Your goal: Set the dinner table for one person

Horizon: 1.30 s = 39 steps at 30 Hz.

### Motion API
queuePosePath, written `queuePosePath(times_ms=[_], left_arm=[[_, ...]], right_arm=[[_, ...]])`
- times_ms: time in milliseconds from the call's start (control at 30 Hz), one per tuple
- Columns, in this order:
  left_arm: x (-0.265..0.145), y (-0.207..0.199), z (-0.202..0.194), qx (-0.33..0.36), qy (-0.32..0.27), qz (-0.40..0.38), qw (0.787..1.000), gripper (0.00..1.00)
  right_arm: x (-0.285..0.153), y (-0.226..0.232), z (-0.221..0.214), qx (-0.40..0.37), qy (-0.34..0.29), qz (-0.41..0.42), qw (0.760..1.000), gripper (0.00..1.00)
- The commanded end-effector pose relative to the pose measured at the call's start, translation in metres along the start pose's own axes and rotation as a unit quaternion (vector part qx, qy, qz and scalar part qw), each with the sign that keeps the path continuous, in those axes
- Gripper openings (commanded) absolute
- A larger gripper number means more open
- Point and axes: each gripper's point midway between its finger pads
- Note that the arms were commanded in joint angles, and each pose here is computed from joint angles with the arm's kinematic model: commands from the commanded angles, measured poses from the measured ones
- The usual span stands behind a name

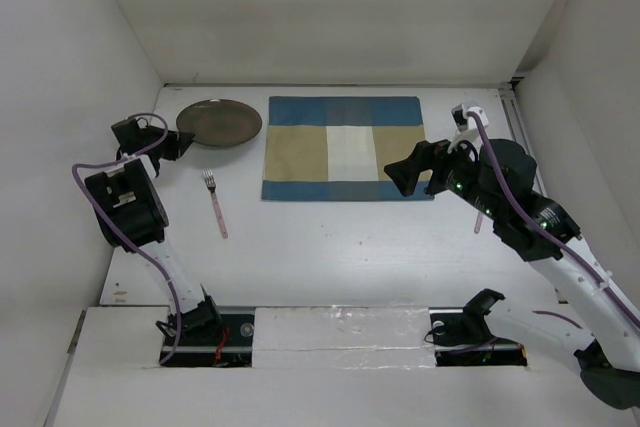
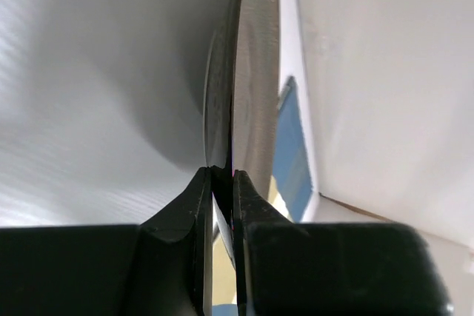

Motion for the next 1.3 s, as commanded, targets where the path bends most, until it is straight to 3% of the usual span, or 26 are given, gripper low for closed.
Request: queuePosePath(times_ms=[0, 400, 633, 967, 1267], left_arm=[[-0.032, -0.105, -0.017, 0.049, 0.046, -0.184, 0.981, 0.00], [-0.075, -0.154, -0.043, 0.066, 0.085, -0.316, 0.943, 0.00], [-0.069, -0.169, -0.088, 0.073, 0.137, -0.323, 0.934, 0.00], [-0.057, -0.187, -0.191, 0.116, 0.201, -0.321, 0.918, 0.00], [-0.040, -0.179, -0.272, 0.109, 0.268, -0.329, 0.899, 0.00]], right_arm=[[-0.004, 0.004, 0.015, 0.005, -0.031, 0.010, 0.999, 1.00], [-0.002, 0.004, 0.013, 0.010, -0.031, 0.010, 0.999, 1.00], [-0.003, -0.003, 0.017, 0.011, -0.036, -0.009, 0.999, 1.00], [-0.016, -0.016, 0.034, 0.007, -0.051, -0.038, 0.998, 1.00], [-0.026, -0.027, 0.037, 0.001, -0.053, -0.057, 0.997, 1.00]])
Point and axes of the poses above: each gripper's point midway between its finger pads, its own x axis out along the fingers, its own y axis along the line the jaws close on, z = x × y, and after that the axes turned 6 degrees about -x, right-handed
